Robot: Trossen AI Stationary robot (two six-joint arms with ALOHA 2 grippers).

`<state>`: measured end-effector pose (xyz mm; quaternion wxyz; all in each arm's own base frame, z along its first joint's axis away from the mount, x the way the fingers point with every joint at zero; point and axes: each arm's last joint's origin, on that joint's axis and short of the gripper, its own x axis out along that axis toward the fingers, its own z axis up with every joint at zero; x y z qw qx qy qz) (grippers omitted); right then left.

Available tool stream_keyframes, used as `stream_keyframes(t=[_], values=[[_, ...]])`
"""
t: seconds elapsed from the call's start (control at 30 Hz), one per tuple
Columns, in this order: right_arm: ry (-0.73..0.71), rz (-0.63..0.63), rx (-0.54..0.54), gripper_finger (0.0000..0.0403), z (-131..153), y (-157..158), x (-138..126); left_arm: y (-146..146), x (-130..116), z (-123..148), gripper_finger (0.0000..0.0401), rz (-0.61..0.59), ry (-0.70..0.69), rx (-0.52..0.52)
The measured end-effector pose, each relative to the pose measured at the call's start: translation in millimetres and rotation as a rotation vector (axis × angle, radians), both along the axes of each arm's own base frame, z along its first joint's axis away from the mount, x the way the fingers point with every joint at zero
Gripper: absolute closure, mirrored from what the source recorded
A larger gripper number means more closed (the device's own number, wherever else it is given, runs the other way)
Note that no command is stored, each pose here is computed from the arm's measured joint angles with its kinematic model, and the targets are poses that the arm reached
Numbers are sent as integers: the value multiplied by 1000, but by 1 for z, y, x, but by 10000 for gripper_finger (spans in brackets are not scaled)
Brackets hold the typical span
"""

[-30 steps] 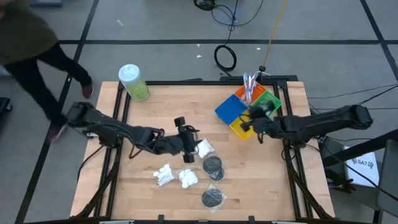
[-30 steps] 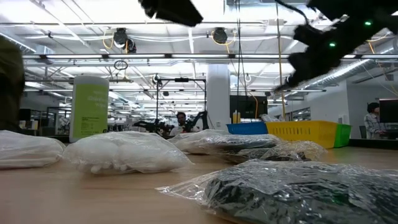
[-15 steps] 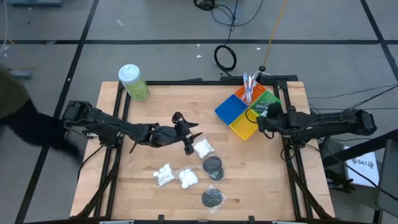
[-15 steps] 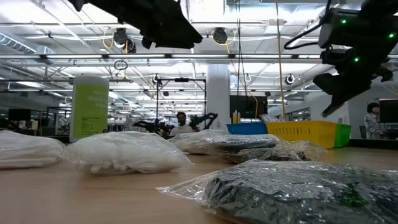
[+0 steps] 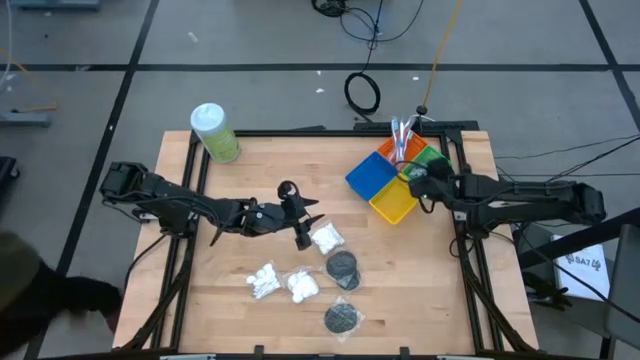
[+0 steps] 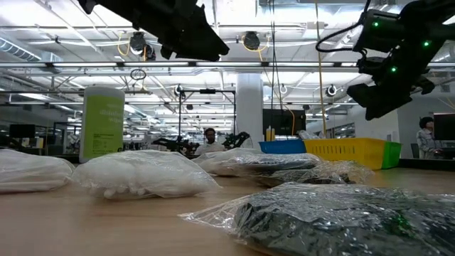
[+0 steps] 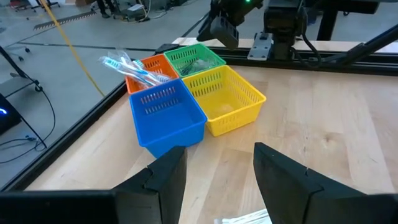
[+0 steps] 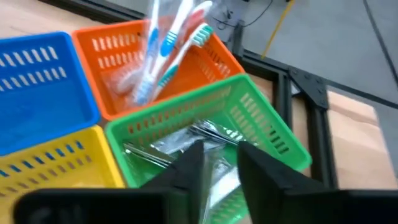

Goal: Pick & Place Travel size toiletries
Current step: Put the cotton pack into the blue bin

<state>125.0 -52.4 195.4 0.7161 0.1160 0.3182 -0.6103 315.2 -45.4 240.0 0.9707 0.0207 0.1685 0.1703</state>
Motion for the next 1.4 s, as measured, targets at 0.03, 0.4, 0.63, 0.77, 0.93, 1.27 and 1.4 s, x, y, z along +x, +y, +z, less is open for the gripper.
stream_keyframes(t=[0.03,0.4,0.63,0.77,0.93,1.27,1.4], values=[[-6,5,4,300,0,-1,1,0,0,0,217,0,0,-1],[-108,132,-29,189,9,-5,19,-2,-2,-5,217,-29,45,-26],[-291,445,-25,184,26,4,46,-2,-4,-11,217,-44,104,-85],[-399,675,-11,191,35,14,61,-3,-4,-23,217,-59,171,-151],[-457,881,-17,191,38,25,76,-6,1,-39,217,-93,228,-220],[-442,1058,40,197,26,39,94,-11,13,-82,217,-105,348,-351],[-425,1055,52,197,21,39,97,-12,16,-97,217,-120,392,-311]])
